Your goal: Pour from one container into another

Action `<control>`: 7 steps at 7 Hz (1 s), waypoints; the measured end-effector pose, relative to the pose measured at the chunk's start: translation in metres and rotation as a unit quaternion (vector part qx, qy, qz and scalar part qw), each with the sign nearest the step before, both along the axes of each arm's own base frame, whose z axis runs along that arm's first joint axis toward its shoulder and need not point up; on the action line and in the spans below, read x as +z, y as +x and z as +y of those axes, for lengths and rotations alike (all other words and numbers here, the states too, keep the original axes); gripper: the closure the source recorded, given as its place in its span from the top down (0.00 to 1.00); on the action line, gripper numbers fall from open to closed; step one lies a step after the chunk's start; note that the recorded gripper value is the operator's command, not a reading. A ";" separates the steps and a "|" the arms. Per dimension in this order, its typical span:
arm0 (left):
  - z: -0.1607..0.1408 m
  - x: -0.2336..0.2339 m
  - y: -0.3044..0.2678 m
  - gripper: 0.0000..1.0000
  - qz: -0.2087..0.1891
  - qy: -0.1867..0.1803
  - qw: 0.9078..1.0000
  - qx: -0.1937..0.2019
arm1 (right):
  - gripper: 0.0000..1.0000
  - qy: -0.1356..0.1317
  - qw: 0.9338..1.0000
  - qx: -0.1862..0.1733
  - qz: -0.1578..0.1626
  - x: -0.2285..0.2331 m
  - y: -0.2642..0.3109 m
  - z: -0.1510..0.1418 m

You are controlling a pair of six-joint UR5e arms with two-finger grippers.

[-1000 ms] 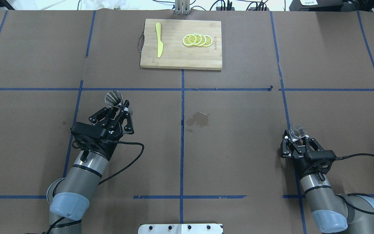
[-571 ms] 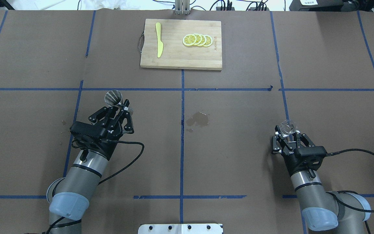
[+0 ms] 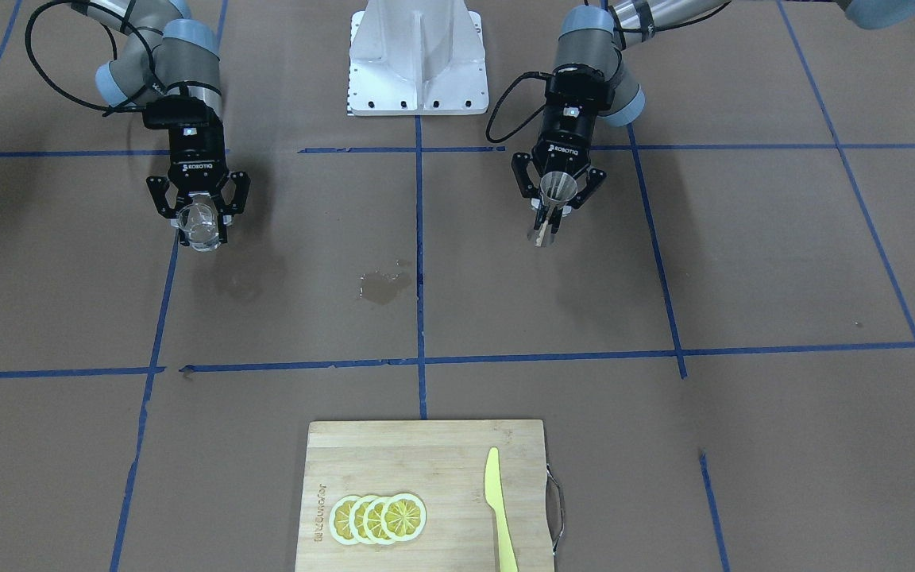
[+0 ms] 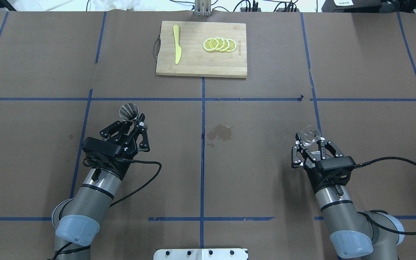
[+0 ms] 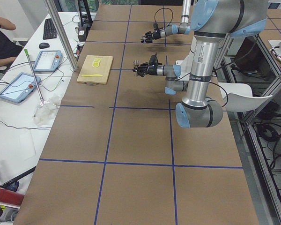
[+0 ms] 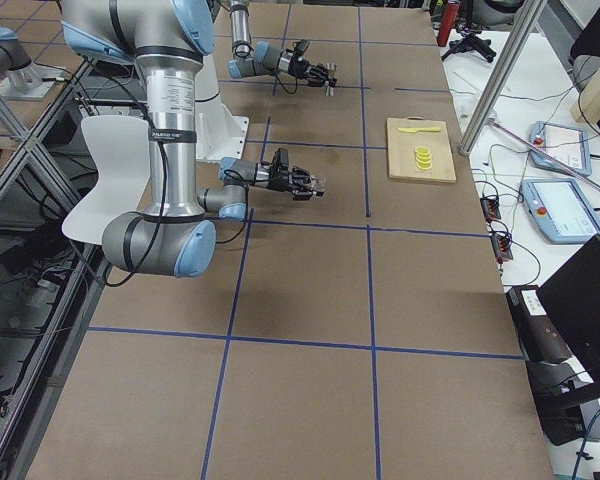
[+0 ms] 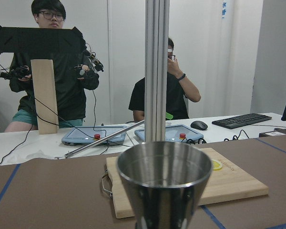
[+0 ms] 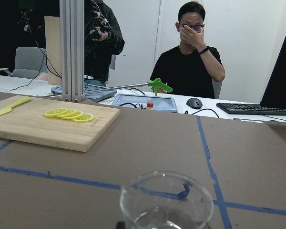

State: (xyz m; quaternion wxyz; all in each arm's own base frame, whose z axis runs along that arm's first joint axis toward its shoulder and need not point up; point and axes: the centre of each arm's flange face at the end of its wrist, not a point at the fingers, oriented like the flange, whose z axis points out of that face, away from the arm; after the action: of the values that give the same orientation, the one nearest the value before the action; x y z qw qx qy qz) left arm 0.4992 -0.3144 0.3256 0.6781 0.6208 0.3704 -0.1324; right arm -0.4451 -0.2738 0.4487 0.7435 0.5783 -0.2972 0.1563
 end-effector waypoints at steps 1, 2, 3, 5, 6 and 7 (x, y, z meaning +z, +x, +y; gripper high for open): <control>0.000 0.000 0.002 0.00 -0.009 0.005 1.000 0.014 | 0.00 0.005 1.000 -0.004 -0.002 -0.016 0.003 0.001; -0.002 -0.002 0.005 0.00 -0.018 0.012 0.999 0.031 | 0.00 0.010 1.000 -0.008 -0.001 -0.033 0.002 0.002; -0.004 -0.004 0.007 0.00 -0.028 0.023 0.998 0.057 | 0.00 0.015 1.000 -0.011 0.002 -0.053 -0.005 0.003; -0.016 -0.022 0.011 0.00 -0.052 0.065 0.989 0.119 | 0.00 0.023 0.999 -0.025 0.006 -0.085 -0.022 0.011; -0.019 -0.033 0.013 0.00 -0.066 0.089 0.985 0.134 | 0.00 0.030 0.999 -0.038 0.008 -0.102 -0.024 0.021; -0.018 -0.042 0.016 0.00 -0.066 0.110 0.980 0.152 | 0.00 0.037 0.998 -0.051 0.009 -0.119 -0.024 0.034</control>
State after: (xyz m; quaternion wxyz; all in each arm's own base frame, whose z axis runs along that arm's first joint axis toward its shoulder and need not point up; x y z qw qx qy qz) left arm 0.5154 -0.3329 0.2836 0.6409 0.6354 0.4272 0.0544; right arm -0.4696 -0.2400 0.3293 0.7312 0.5909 -0.3254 0.1014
